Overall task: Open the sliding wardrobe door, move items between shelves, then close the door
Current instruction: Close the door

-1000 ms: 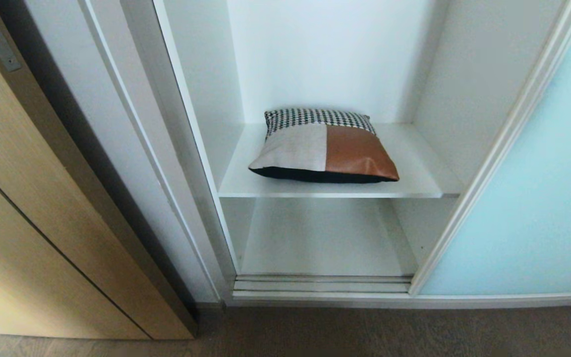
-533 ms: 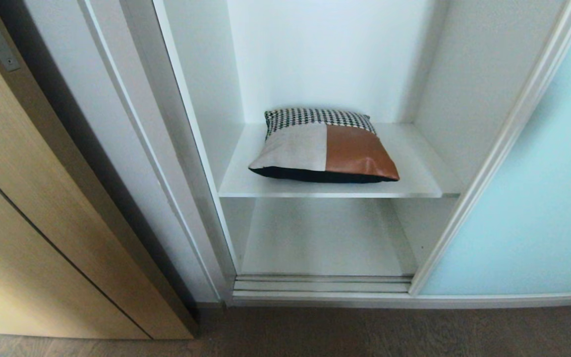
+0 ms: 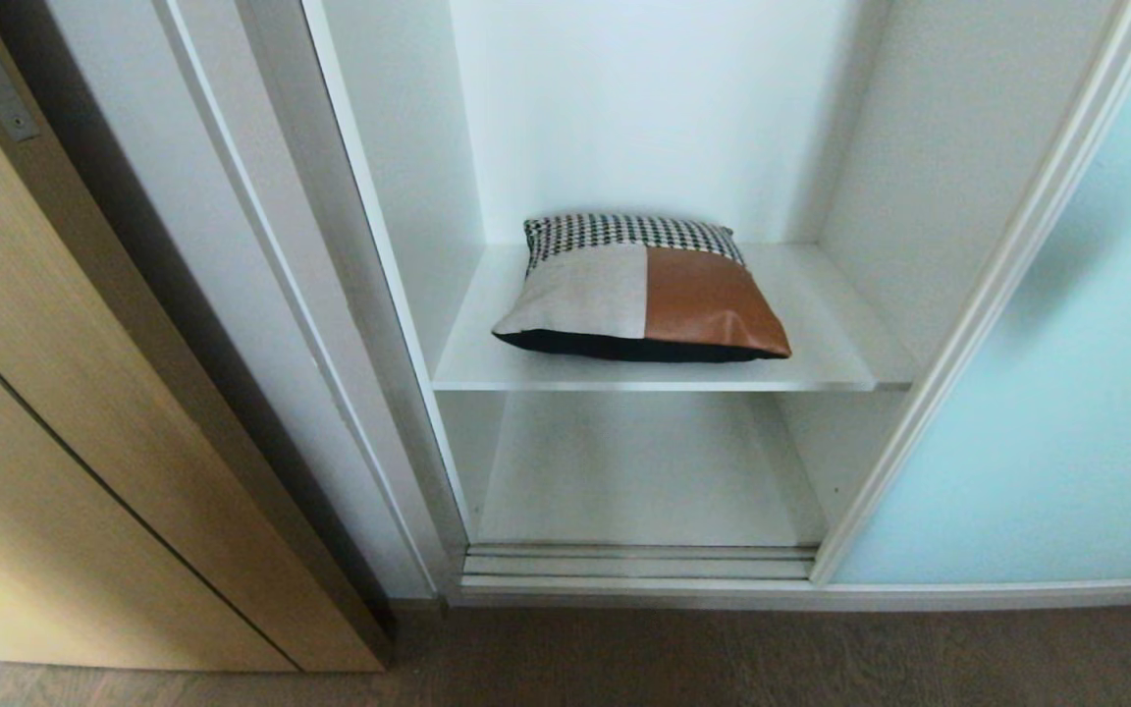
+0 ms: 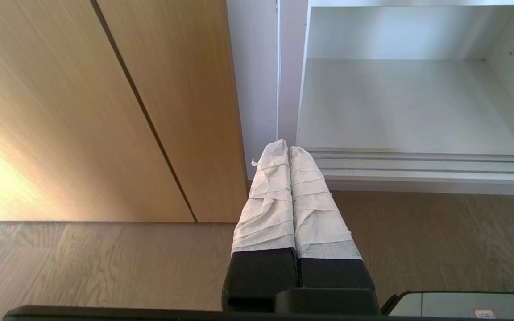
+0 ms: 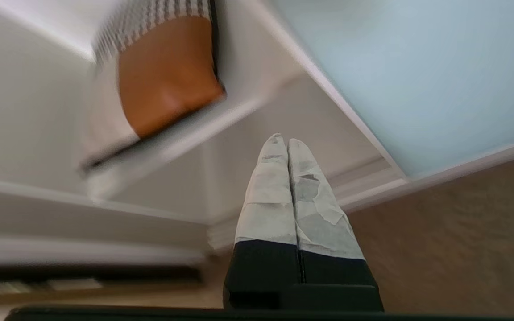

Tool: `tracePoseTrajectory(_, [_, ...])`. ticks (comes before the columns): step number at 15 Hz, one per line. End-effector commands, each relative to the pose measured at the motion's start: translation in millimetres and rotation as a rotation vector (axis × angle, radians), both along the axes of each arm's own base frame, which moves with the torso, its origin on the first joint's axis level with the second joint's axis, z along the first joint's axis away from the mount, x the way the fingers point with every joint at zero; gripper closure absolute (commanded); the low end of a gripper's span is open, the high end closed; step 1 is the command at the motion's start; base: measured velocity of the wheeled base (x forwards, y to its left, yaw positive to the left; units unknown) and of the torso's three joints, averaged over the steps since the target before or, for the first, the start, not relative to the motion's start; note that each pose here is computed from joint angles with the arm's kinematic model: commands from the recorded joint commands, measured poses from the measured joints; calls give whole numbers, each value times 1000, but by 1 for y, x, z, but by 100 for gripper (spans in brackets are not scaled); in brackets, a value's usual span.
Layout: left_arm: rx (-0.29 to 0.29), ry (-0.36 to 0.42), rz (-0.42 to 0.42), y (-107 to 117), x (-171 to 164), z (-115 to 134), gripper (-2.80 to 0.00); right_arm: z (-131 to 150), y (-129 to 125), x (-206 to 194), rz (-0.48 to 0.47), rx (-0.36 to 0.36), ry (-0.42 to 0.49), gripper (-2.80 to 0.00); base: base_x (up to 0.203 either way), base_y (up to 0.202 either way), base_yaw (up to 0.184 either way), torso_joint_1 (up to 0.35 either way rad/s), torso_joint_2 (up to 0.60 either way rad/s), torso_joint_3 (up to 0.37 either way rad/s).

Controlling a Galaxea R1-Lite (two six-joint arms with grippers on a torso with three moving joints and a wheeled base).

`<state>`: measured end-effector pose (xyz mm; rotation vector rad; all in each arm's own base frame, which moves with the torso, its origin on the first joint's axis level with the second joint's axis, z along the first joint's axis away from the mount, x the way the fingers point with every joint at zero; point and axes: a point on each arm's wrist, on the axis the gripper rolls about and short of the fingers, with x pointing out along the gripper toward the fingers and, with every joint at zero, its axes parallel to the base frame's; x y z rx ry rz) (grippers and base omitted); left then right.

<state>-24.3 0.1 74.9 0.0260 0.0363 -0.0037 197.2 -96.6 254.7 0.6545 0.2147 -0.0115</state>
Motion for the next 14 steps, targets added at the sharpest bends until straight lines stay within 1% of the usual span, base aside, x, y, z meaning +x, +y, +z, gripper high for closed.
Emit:
tracePoseTrajectory(1, [0,2,0,0,0,0,0,-6,-12,18,-18,87,28,0,0,0,0,0,0,0])
tracePoseTrajectory(5, [0,2,0,0,0,0,0,-17,-23,38,-26,118,63,0,0,0,0,0,0,0])
tracePoseTrajectory(9, [0,2,0,0,0,0,0,-25,-24,50,1,120,75,0,0,0,0,0,0,0])
tracePoseTrajectory(14, [0,1,0,0,0,0,0,-36,-16,67,52,120,74,0,0,0,0,0,0,0])
